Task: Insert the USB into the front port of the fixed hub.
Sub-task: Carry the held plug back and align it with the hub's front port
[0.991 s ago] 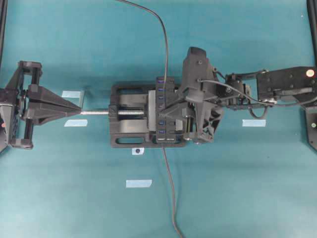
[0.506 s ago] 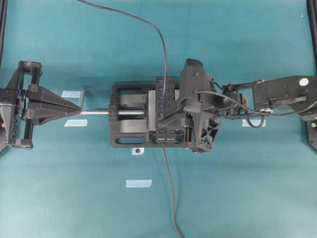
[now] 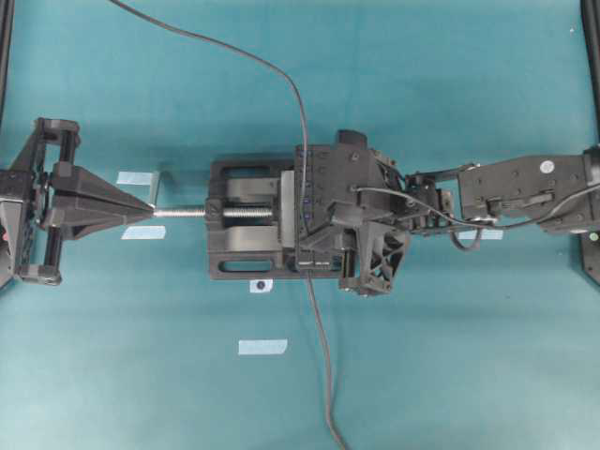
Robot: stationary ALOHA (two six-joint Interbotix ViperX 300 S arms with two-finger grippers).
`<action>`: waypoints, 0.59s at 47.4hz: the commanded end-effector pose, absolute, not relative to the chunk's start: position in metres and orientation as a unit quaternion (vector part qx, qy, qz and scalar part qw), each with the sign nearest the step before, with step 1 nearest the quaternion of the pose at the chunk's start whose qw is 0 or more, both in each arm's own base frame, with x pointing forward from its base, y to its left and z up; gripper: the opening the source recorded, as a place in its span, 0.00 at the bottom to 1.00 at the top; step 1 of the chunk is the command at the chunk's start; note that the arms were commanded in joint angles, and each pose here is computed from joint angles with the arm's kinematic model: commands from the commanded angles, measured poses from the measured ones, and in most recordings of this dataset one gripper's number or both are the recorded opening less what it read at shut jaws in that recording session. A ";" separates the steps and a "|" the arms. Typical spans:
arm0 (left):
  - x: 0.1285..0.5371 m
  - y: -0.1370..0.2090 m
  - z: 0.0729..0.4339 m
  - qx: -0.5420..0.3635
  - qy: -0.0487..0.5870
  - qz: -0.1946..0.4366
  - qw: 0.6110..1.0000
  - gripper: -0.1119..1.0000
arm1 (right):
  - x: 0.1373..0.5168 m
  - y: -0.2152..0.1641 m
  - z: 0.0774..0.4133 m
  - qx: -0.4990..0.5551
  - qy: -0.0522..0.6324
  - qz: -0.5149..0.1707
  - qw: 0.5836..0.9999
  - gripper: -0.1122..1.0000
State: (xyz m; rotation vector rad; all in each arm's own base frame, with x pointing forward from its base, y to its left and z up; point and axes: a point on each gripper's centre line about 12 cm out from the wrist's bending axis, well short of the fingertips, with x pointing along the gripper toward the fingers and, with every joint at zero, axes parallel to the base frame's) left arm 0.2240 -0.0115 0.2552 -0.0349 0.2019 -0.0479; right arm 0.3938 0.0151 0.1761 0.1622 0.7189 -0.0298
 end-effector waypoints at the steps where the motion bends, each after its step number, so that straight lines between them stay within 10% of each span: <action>1: 0.226 -0.012 0.259 -0.017 0.093 -0.026 0.995 0.10 | 0.396 0.017 0.184 0.086 0.339 -0.013 0.937 0.12; 28: 0.226 -0.012 0.259 -0.018 0.093 -0.026 0.995 0.10 | 0.400 0.017 0.174 0.085 0.341 -0.014 0.936 0.12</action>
